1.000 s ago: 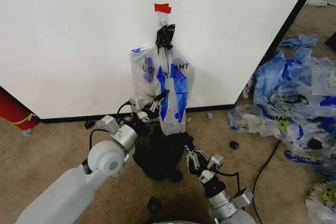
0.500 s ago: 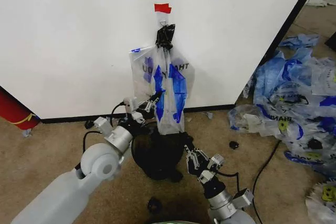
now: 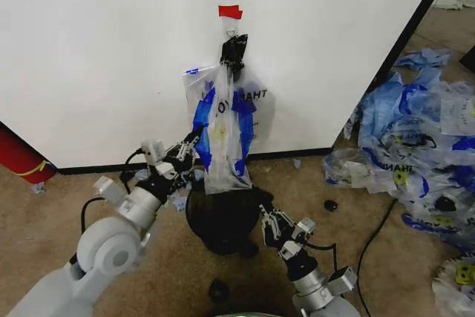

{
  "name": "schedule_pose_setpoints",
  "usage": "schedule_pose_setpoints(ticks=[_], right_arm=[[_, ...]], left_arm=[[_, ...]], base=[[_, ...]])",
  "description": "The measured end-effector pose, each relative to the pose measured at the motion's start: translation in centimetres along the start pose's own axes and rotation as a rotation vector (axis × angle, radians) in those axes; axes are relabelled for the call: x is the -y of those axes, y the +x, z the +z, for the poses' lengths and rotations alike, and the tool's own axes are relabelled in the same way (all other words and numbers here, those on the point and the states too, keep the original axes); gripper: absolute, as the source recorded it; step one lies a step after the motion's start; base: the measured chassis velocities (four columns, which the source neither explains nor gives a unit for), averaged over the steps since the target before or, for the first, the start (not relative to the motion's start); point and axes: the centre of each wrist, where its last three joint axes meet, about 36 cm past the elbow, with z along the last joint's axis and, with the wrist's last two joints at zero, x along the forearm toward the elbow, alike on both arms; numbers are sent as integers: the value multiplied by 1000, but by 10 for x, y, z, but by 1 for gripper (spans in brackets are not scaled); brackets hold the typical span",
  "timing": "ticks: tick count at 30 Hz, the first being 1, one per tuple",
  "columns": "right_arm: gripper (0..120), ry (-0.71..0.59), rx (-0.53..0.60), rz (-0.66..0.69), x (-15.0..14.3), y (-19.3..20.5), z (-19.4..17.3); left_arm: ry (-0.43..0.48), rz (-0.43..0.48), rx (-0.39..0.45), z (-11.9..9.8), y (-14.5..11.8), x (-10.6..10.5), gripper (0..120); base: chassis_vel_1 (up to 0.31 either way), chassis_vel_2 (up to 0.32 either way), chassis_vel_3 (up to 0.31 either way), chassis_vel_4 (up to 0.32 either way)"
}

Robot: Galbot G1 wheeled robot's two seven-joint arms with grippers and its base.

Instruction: Pick up the garbage bag from the wall and place it over the trash bin.

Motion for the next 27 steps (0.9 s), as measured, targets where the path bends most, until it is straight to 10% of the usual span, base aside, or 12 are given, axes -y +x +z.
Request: schedule_pose_setpoints(ticks=[27], right_arm=[[95, 0, 23, 12, 40, -58, -68]], left_arm=[[2, -28, 21, 2, 11, -1, 0]], base=[[0, 0, 0, 0]])
